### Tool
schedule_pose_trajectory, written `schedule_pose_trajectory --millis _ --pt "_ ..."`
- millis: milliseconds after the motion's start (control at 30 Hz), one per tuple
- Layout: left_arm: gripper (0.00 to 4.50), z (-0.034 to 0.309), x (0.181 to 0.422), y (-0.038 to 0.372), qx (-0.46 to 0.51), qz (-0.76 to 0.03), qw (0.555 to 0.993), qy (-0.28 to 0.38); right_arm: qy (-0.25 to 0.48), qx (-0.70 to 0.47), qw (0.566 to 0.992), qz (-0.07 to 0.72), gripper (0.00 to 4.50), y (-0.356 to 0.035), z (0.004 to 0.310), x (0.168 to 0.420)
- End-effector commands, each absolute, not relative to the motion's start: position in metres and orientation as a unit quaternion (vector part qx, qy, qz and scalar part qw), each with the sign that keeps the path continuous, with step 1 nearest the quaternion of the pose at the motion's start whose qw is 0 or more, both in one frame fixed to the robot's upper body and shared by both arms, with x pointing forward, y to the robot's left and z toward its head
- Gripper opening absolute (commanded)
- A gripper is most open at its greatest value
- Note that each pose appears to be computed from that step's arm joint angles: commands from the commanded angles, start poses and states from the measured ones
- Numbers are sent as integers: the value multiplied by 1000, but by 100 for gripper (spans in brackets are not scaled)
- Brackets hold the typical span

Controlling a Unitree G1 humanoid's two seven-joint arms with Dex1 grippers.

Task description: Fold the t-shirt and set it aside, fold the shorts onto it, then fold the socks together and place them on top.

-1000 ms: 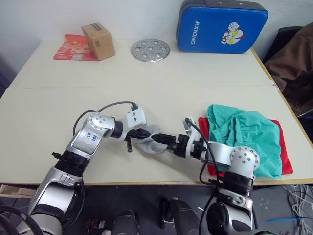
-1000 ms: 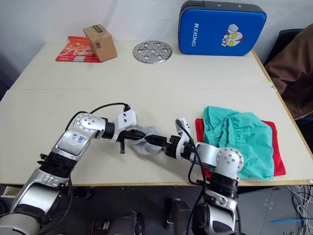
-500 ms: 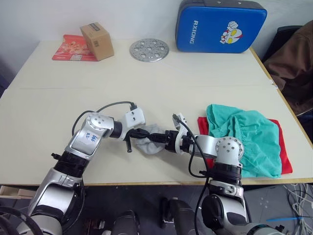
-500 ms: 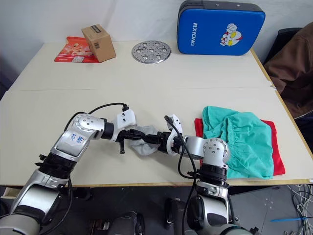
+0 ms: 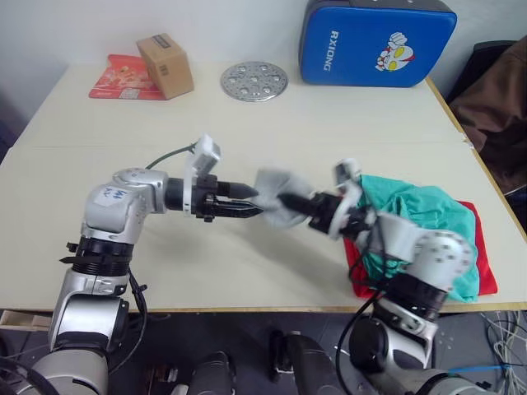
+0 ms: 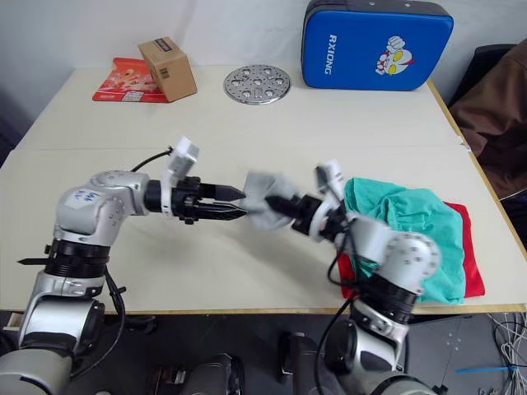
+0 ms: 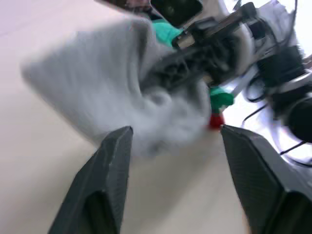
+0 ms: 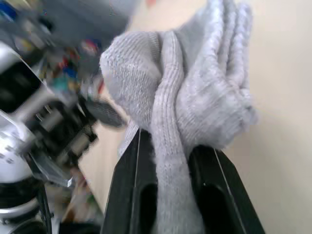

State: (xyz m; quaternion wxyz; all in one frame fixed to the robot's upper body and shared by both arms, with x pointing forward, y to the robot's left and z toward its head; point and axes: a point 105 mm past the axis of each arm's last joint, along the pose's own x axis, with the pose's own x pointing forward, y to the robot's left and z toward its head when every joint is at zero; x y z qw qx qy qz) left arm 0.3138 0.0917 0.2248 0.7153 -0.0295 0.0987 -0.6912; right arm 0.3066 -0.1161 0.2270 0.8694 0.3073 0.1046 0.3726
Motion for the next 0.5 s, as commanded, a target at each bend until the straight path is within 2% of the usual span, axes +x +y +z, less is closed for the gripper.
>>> schedule_pose_trajectory --millis 33,67,100,200,367,500 --pt "407 244 304 87 -50 -721 688 71 21 305 891 336 19 -159 257 279" --pt "438 245 302 84 -51 -726 682 69 19 311 902 300 19 -178 257 273" --pt "450 246 299 81 -51 -735 672 67 16 324 913 249 18 -204 256 264" --pt "450 246 292 75 -44 -752 655 64 21 339 929 145 18 -248 243 241" --pt "450 249 290 72 -46 -761 644 58 62 369 924 77 18 -264 208 228" --pt "450 251 292 68 -39 -763 643 49 80 390 917 37 18 -275 178 244"
